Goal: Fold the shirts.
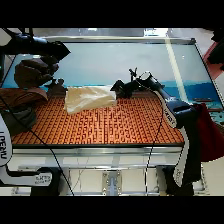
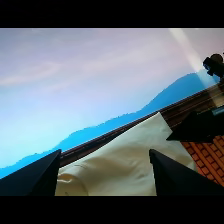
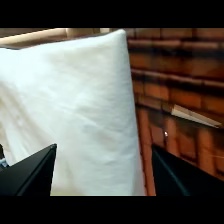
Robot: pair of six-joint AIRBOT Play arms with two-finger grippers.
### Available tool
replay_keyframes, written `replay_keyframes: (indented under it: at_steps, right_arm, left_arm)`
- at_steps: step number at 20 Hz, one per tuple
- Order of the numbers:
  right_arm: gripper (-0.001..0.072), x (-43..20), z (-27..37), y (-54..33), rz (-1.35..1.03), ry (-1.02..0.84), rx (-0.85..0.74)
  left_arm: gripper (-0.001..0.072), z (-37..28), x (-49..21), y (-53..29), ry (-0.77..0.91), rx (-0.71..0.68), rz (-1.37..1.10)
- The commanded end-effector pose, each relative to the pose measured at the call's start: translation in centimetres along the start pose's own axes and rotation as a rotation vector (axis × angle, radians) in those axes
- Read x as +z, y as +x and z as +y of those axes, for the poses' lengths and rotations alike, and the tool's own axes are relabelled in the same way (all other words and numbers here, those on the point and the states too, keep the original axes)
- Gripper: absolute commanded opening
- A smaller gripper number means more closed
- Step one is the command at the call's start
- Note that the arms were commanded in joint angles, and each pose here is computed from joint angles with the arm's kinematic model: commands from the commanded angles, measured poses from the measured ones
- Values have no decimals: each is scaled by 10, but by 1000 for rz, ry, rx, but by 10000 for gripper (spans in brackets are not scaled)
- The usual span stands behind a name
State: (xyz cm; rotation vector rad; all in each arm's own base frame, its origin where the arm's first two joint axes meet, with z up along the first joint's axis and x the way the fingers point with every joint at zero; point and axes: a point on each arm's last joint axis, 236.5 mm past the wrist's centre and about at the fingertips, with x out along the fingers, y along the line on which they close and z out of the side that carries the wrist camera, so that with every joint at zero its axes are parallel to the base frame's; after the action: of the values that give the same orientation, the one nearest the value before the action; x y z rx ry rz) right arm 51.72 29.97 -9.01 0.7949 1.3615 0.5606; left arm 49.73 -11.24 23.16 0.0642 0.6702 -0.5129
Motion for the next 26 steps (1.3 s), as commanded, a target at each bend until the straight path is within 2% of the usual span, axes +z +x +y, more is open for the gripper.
replay_keyframes:
  at_steps: [1,5,6,8,9,13,16,22,26]
  right_arm:
    - [680,-6,15,24,-4,30,67]
    - [664,-20,35,40,18,7,111]
    - [583,-22,39,41,21,10,126]
    - [198,-20,60,35,15,-33,206]
    - [40,-14,74,27,-4,-78,257]
    - [33,17,119,-14,-89,-159,352]
    - [31,37,134,-66,-153,-268,321]
    - [29,53,99,-198,-239,-349,25]
    - [30,55,49,-319,-367,-263,-234]
  left_arm:
    - [623,-2,-5,0,12,-8,20]
    - [622,-2,-6,0,37,-11,27]
    - [622,-2,-6,0,37,-11,27]
    - [622,-2,-6,0,36,-11,28]
    - [622,-2,-7,0,37,-11,28]
    - [622,-2,-7,0,36,-10,28]
    - [622,-3,-9,0,34,-15,36]
    - [619,-4,-9,0,27,-16,38]
    - [619,-4,-9,0,22,-16,38]
